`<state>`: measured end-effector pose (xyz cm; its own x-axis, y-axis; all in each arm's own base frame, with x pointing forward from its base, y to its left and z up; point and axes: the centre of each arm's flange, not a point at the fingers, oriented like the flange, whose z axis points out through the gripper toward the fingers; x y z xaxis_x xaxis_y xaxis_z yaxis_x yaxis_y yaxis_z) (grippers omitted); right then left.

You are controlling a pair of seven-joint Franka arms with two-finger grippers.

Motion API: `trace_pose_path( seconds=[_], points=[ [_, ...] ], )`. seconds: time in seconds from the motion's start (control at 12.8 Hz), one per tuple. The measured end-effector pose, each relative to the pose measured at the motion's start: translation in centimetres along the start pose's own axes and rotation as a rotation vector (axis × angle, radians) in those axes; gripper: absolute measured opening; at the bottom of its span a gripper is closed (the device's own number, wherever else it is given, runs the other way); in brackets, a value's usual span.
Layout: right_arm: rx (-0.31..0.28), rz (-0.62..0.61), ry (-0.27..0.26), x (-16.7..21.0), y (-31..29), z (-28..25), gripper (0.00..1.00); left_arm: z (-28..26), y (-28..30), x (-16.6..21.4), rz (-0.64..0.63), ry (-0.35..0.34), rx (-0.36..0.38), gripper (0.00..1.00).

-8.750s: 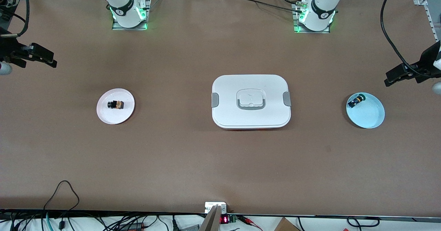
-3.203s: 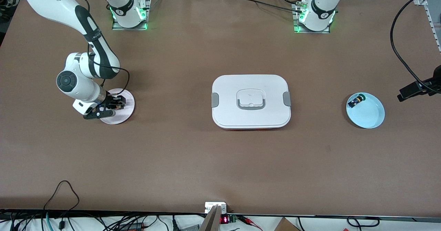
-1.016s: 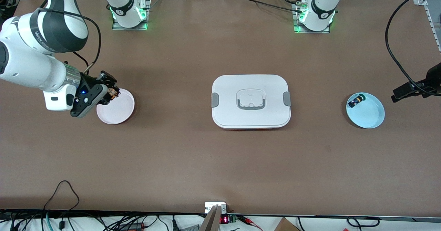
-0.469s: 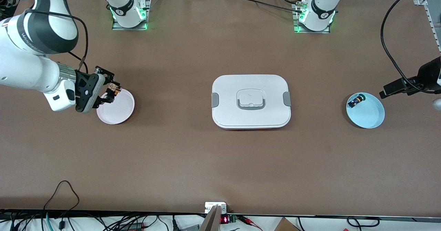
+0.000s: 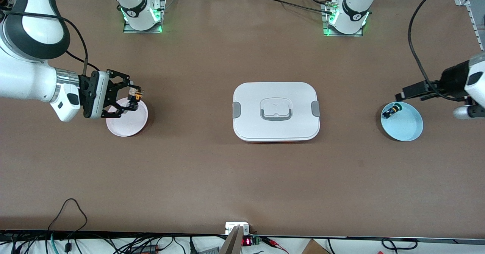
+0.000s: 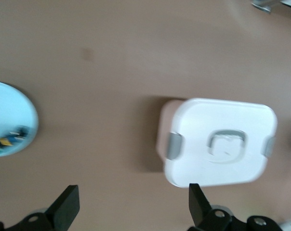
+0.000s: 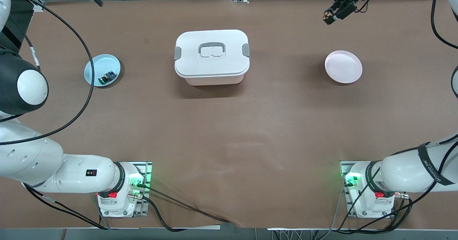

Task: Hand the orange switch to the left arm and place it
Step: 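Carry the switch over the box while the left gripper reaches toward it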

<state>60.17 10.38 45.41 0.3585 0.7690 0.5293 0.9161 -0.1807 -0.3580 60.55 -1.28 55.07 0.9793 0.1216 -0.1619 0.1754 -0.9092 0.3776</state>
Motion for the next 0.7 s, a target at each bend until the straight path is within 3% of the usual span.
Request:
trace_pose_path(
  seconds=[0.23,0.47,0.7],
  points=[
    [0.066,-0.066,0.126,-0.2,-0.3,2.1,0.72,4.6,1.3,-0.3,-0.056,-0.126,-0.301,1.00],
    [0.135,-0.128,0.244,0.4,-0.4,4.7,0.72,7.8,3.9,-0.6,-0.092,-0.211,-0.530,1.00],
    [0.188,-0.175,0.377,2.2,-0.7,7.7,0.72,13.3,11.4,-1.4,-0.111,-0.200,-0.664,1.00]
  ],
)
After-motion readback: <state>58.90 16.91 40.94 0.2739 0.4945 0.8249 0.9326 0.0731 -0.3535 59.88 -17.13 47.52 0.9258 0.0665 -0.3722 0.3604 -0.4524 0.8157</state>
